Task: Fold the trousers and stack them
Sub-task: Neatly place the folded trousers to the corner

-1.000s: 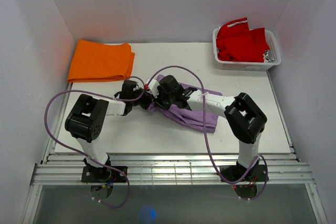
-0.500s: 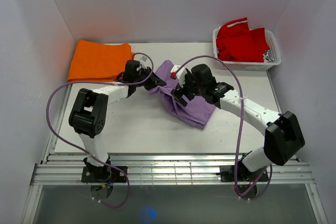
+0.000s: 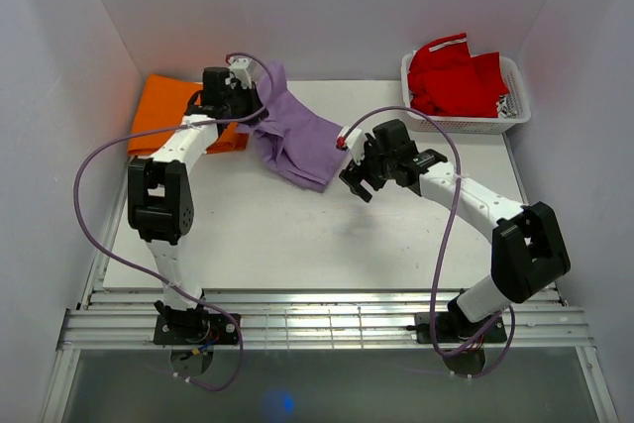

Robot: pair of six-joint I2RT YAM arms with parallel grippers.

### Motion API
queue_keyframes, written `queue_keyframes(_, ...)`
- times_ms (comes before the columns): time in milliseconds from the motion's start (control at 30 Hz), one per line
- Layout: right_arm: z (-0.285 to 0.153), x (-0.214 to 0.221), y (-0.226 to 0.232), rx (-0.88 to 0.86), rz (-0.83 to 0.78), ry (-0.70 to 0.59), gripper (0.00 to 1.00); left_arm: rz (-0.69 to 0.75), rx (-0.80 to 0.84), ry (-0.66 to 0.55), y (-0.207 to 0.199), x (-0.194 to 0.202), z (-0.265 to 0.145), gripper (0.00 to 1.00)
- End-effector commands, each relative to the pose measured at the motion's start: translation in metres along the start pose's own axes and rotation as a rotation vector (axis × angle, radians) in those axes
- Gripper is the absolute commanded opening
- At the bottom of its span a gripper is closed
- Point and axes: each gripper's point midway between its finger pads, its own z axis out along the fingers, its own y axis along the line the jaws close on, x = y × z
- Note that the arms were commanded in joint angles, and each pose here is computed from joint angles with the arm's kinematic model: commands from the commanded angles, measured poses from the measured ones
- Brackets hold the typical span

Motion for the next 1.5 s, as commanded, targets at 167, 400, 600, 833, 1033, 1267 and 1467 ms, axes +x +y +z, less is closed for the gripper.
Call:
queue_keyframes(167,0.001,-0.021,-0.008,-0.013,-0.033,-0.030,0.88,0.256,-0.104,-0.263,0.042,-0.115,-0.046,0.00)
queue_keyframes(400,0.006,-0.026,-0.012,-0.013,-0.041,-0.032,0.88,0.286,-0.126,-0.355,0.043,-0.152,-0.063,0.00)
queue_keyframes(600,0.006,-0.028,-0.016,-0.004,-0.055,-0.033,0.88,0.306,-0.178,-0.417,0.054,-0.185,-0.077,0.00)
queue_keyframes(833,0.007,-0.033,-0.019,0.001,-0.065,-0.038,0.88,0.301,-0.213,-0.424,0.060,-0.201,-0.091,0.00)
queue_keyframes(1033,0.009,-0.033,-0.019,-0.007,-0.065,-0.036,0.88,0.281,-0.277,-0.436,0.079,-0.206,-0.111,0.00)
queue_keyframes(1267,0.012,-0.036,-0.020,-0.009,-0.071,-0.037,0.88,0.244,-0.309,-0.437,0.090,-0.209,-0.125,0.00)
queue_keyframes(1467,0.014,-0.034,-0.019,-0.018,-0.070,-0.030,0.88,0.225,-0.344,-0.431,0.110,-0.204,-0.135,0.00)
